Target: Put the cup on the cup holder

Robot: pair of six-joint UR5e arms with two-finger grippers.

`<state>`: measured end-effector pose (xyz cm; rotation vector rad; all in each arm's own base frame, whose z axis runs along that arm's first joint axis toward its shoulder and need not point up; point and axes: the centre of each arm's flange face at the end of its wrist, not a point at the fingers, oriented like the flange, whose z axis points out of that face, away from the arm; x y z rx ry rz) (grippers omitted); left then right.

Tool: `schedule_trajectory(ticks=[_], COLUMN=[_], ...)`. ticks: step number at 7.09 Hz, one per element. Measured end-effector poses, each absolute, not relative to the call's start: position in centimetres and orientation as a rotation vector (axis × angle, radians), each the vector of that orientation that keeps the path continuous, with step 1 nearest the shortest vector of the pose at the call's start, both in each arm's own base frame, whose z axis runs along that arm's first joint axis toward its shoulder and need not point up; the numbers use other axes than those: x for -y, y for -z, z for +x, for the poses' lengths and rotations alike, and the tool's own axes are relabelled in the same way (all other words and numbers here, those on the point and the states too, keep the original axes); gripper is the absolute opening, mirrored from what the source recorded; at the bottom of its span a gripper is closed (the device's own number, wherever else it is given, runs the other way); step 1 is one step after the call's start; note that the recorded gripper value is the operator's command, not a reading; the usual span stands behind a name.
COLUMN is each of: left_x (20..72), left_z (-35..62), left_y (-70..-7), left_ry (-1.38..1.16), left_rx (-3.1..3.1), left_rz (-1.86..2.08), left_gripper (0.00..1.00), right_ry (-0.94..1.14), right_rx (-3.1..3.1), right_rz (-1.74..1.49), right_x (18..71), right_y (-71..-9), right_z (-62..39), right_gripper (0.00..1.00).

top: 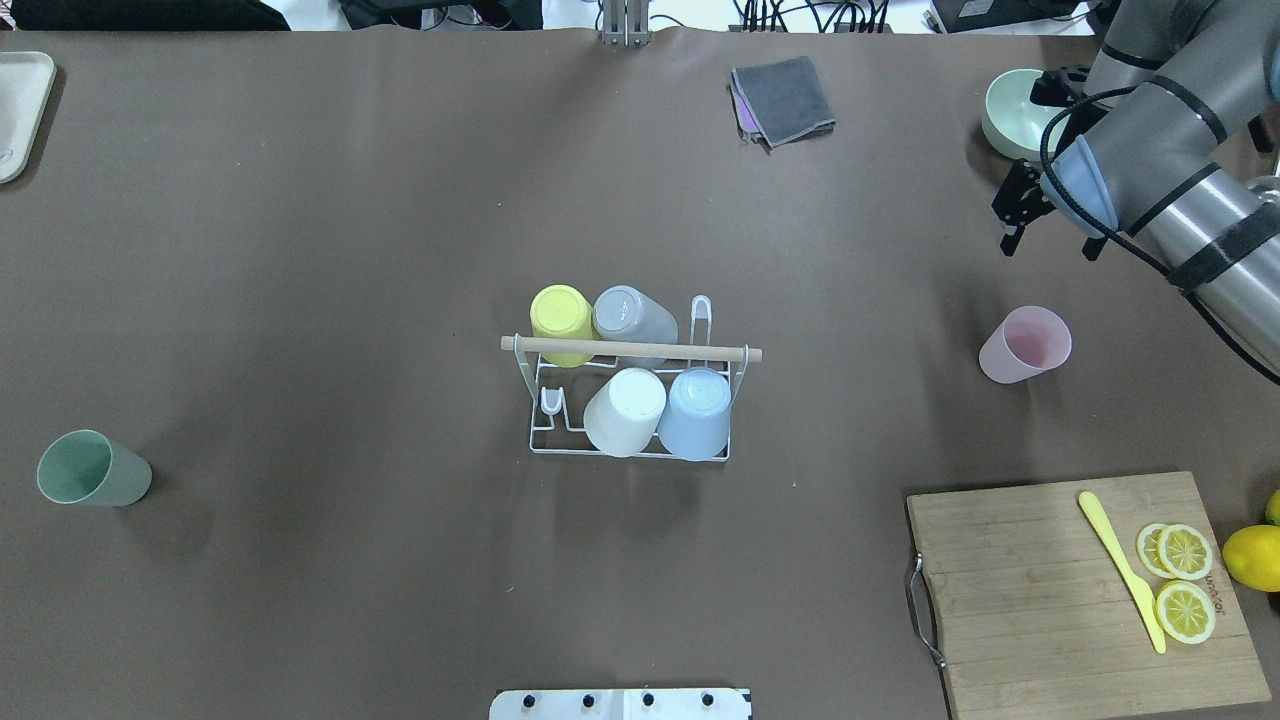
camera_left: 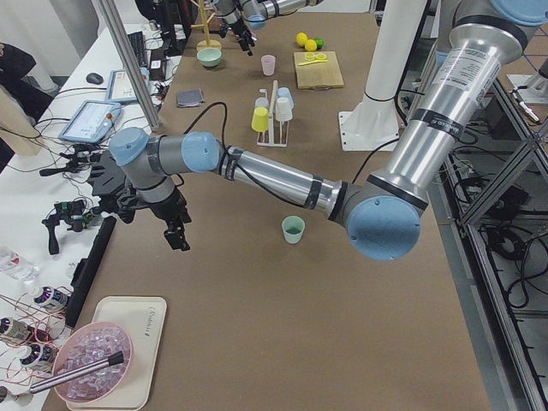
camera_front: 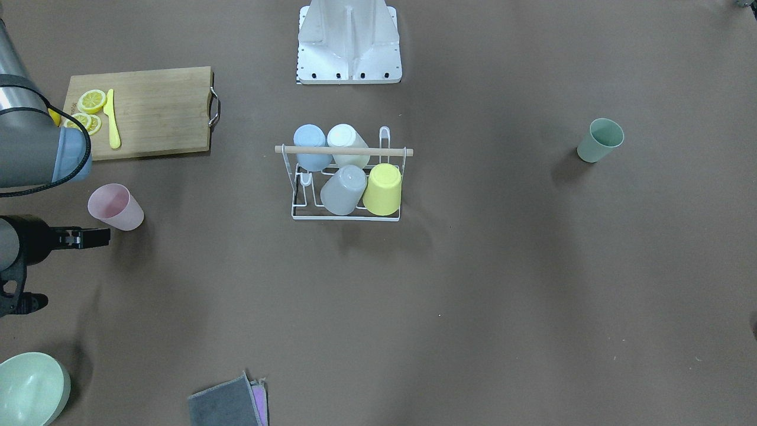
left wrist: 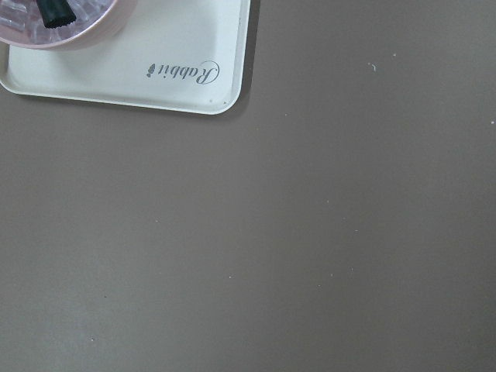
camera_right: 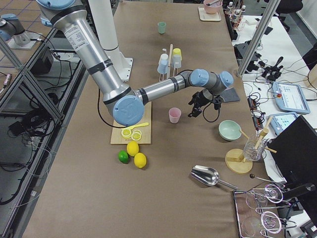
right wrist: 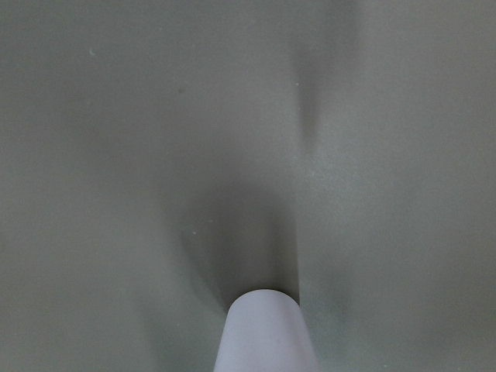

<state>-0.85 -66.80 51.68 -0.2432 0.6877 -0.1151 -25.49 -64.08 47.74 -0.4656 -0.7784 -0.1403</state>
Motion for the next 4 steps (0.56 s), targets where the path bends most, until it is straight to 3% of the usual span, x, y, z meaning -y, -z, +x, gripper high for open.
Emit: schedule_trajectory(ticks=[4], left_x=[67.4], left_z=[9.5], left_y=[-53.1], left_ry=[0.036], left_rx=[-0.653], left_rz=[-0.465], left_gripper=[0.97], right_ry=[0.196], right_rx=[0.758], right_rz=[-0.542], right_x=[64.3], right_y=[-51.0], right_z=[-28.2], right_gripper=[0.99])
